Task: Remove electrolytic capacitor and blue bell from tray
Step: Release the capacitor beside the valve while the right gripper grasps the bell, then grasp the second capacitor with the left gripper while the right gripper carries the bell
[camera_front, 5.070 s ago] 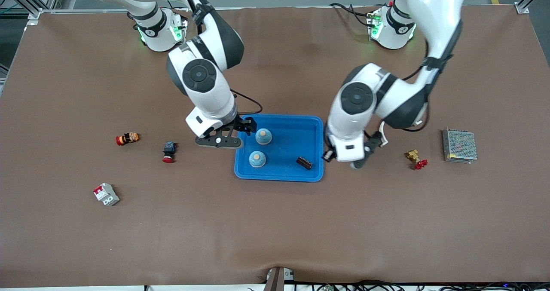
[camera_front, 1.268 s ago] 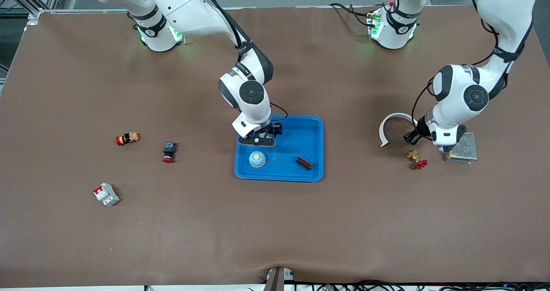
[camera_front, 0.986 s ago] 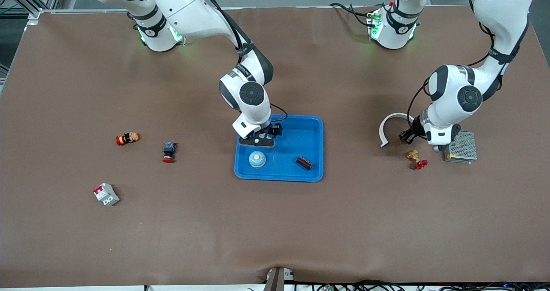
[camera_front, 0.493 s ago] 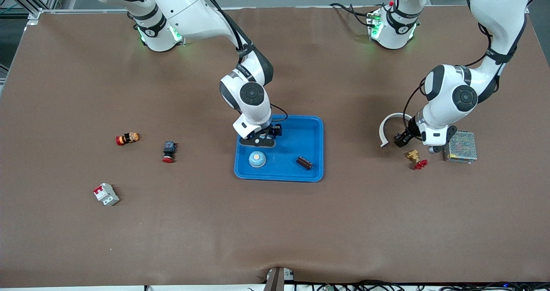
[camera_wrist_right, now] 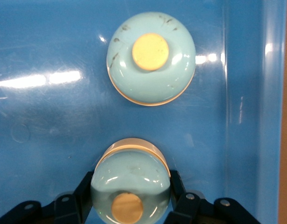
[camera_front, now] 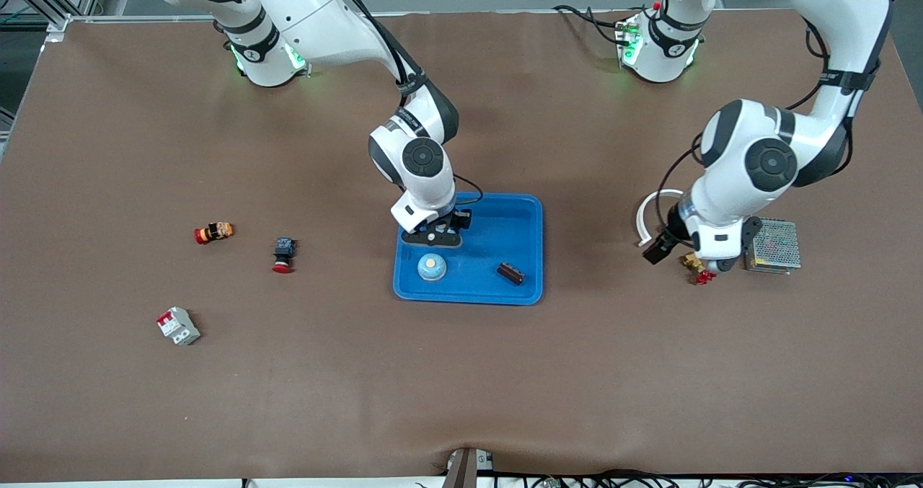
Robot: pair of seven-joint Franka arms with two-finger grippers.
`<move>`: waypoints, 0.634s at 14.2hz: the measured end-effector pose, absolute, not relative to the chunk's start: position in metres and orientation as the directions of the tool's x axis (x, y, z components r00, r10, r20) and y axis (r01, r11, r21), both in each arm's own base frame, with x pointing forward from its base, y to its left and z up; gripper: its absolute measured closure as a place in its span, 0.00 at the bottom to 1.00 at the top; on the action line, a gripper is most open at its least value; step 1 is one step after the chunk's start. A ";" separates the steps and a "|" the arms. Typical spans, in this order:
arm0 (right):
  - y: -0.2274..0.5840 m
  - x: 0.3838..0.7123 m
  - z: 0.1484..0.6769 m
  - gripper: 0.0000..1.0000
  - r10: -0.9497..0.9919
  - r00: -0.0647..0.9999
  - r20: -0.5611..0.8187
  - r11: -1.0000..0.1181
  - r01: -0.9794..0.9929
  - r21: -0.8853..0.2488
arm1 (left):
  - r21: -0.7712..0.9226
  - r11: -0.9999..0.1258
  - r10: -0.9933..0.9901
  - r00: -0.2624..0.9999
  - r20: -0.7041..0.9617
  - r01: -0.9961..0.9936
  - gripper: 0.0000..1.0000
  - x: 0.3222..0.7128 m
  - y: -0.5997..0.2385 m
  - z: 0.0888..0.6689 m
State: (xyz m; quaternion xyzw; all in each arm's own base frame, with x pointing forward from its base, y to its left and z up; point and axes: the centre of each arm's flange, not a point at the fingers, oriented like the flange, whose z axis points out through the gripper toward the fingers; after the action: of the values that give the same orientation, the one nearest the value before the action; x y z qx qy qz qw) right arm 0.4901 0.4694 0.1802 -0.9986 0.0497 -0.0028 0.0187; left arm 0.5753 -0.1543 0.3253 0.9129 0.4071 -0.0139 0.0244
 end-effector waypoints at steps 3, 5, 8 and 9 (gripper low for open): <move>0.469 0.492 0.182 0.32 -0.101 0.995 0.008 -0.994 -0.101 -0.039 | 0.091 -0.623 0.772 0.630 -0.088 0.777 0.00 0.601 -0.204 0.329; 0.471 0.494 0.186 0.32 -0.102 0.995 0.010 -0.994 -0.101 -0.042 | 0.109 -0.589 0.790 0.599 -0.130 0.801 0.00 0.616 -0.231 0.321; 0.471 0.497 0.197 0.32 -0.103 0.995 -0.001 -0.994 -0.103 -0.030 | 0.092 -0.562 0.807 0.570 -0.154 0.822 0.00 0.618 -0.285 0.294; 0.470 0.500 0.203 0.32 -0.106 0.994 -0.005 -0.994 -0.106 -0.024 | 0.082 -0.555 0.814 0.561 -0.152 0.828 0.00 0.616 -0.304 0.284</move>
State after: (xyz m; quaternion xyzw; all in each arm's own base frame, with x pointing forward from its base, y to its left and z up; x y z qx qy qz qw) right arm 0.4997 0.4700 0.2027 -0.9985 0.0529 0.0020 0.0124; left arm 0.6163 -0.3036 0.2843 0.8804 0.4662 -0.0483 0.0722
